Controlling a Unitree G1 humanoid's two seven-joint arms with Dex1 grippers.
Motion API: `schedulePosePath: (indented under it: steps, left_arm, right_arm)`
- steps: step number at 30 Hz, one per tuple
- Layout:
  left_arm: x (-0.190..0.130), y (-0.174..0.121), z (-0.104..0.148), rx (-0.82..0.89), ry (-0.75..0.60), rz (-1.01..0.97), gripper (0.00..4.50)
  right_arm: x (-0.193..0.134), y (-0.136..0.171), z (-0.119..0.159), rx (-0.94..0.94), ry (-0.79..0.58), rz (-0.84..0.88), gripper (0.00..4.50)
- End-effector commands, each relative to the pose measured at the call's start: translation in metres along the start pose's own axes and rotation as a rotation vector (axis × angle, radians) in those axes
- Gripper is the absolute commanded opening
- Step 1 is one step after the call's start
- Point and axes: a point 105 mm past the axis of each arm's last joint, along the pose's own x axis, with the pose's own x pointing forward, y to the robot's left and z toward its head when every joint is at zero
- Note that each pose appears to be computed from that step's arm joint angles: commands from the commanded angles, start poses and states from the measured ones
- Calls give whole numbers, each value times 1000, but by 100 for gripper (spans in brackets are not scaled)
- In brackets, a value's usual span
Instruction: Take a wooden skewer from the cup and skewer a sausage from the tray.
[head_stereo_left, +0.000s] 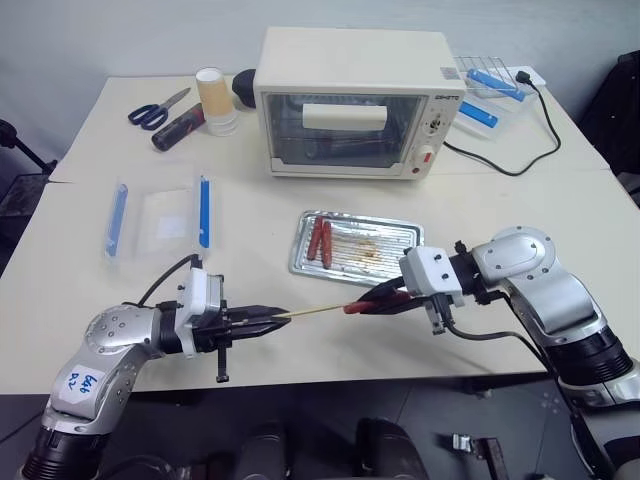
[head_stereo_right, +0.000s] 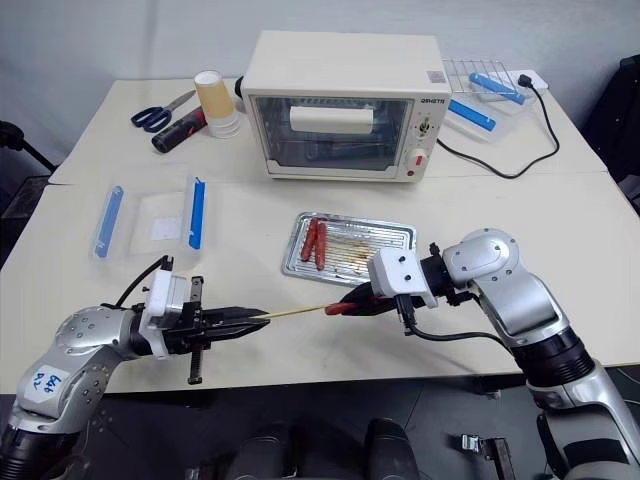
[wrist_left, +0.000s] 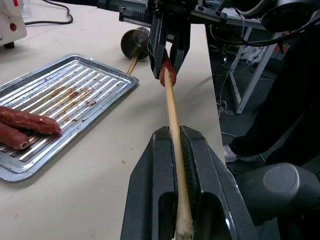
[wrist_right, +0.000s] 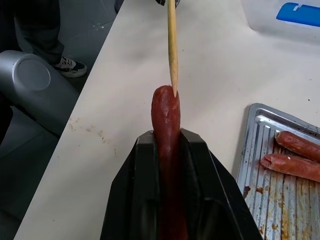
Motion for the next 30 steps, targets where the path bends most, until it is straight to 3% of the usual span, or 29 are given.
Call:
schedulePosePath:
  steps: [1,9,30]
  left_arm:
    - [-1,-3,4,18,-5,-10,0]
    - [-2,-3,4,13,1,-9,0]
    - [7,-4,0,8,-16,-19,0]
  right_arm:
    - [-10,-5,2,-31,1,-28,24]
    - [-20,-7,-2,-30,-1,-44,24]
    - [-9,1,10,-77,-25,13,24]
